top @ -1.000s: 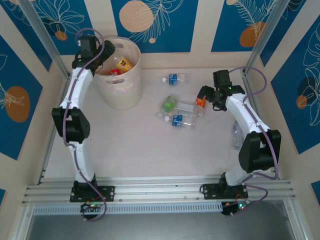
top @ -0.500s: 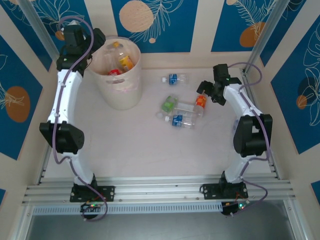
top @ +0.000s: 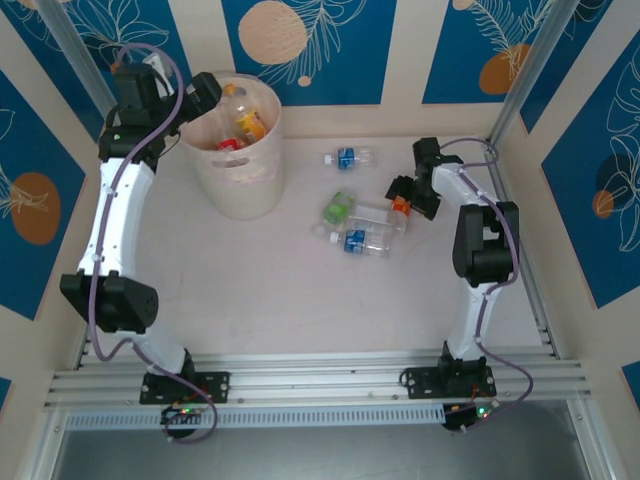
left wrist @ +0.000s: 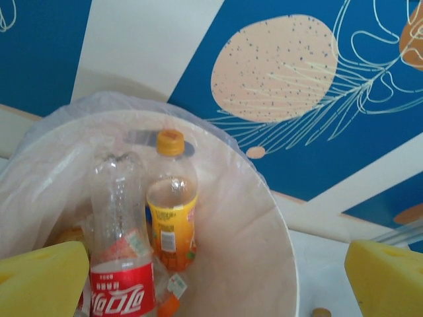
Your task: Put the plastic bottles in the bin
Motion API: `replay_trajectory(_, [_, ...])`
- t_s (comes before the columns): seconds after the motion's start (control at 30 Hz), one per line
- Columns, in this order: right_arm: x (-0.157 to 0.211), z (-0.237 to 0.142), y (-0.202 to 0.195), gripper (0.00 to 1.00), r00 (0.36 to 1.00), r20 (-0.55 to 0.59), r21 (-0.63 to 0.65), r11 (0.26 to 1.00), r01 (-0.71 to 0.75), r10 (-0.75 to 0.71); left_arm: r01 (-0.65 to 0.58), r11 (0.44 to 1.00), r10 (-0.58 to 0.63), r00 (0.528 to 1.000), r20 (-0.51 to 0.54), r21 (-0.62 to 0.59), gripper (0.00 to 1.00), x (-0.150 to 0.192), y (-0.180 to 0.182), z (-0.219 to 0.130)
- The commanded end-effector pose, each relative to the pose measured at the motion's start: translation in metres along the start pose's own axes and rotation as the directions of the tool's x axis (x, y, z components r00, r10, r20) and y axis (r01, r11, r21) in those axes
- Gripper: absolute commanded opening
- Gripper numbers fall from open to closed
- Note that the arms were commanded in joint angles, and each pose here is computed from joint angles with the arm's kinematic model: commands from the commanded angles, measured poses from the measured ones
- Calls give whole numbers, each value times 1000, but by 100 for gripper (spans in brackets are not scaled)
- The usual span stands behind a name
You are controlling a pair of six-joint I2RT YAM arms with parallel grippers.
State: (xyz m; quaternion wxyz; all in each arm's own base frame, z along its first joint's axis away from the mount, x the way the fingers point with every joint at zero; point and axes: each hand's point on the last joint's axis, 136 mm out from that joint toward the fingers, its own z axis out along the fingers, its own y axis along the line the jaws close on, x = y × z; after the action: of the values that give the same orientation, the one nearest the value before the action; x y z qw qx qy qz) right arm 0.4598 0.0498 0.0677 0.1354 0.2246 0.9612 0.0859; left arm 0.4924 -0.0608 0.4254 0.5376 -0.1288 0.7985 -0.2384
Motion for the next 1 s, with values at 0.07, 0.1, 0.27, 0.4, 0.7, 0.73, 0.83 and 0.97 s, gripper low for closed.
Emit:
replay_trajectory(0.07, [6,11,6,89,998,-60,-15,1000,15,-16,-42,997,40,998,41,60,100,-3,-17,-34])
replay_trajectory(0.1, [7,14,5,88,998,-66,-10,1000,18,-19,-43,997,41,998,45,61,100,-3,-18,-37])
replay_trajectory(0.27, [10,26,4,86,996,-90,3,1000,24,-24,-48,997,44,997,67,58,100,-4,-18,-48])
replay_trajectory(0.4, [12,36,2,81,993,-113,13,999,31,-29,-53,997,49,996,71,52,100,-4,-18,-50])
replay_trajectory(0.7, [12,36,-3,59,991,-111,35,997,75,-71,-51,996,47,997,64,70,100,-4,-21,-49])
replay_trajectory(0.73, [9,31,-4,57,992,-100,38,996,82,-78,-52,996,47,997,64,72,100,-4,-21,-49])
replay_trajectory(0.83, [0,11,0,52,994,-46,35,994,102,-101,-58,995,52,996,67,85,100,-5,-25,-51])
replay_trajectory(0.97, [-12,-28,7,49,991,46,22,992,124,-125,-59,991,52,997,58,117,100,-5,-31,-51])
